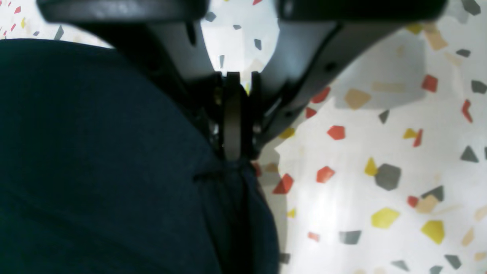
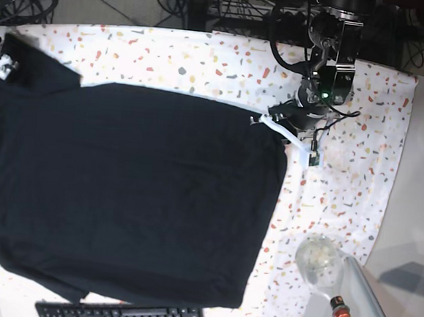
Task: Layout the t-shirt on the table in an organized manner, then fold the t-shirt properly
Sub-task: 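Hold the shirt edge with both grippers and pull it taut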
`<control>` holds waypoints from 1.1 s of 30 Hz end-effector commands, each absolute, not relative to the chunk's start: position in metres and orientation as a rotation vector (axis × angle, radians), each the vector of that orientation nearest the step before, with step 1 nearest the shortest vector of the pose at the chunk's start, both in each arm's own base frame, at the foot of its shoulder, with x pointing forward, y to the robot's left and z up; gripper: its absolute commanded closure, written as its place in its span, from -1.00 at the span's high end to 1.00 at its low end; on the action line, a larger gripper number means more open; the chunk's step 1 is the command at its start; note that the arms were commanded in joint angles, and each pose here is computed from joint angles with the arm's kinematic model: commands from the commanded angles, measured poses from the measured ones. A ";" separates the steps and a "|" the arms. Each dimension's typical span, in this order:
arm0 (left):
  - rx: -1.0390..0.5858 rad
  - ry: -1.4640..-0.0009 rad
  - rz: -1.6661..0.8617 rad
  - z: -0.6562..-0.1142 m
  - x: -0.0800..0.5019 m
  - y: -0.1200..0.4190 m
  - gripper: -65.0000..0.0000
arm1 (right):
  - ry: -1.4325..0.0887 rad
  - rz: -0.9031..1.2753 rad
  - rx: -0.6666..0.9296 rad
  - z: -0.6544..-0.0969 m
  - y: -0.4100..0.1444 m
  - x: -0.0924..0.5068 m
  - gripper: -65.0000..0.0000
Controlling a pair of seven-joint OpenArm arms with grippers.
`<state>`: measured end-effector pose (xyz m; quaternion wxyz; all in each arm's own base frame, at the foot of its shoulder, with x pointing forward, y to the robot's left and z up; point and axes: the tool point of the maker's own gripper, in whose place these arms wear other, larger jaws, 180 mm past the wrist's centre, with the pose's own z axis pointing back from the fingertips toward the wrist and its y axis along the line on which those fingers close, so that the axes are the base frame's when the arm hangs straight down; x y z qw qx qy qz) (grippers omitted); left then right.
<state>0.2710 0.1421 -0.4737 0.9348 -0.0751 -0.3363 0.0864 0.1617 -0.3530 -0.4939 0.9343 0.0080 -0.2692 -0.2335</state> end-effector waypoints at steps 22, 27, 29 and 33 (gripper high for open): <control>-0.146 -0.760 0.149 -0.447 0.258 0.147 -1.00 | -0.440 -0.383 -0.147 -0.447 -0.361 0.120 -1.00; -0.080 -0.817 0.203 -0.421 0.257 0.163 -1.00 | -0.414 -0.331 -0.239 -0.409 -0.362 0.121 -1.00; -0.066 -0.867 0.204 -0.401 0.263 0.166 -1.00 | -0.422 -0.258 -0.248 -0.400 -0.356 0.137 -1.00; -0.076 -0.862 0.202 -0.390 0.272 0.164 -1.00 | -0.473 -0.128 -0.229 -0.391 -0.342 0.182 -1.00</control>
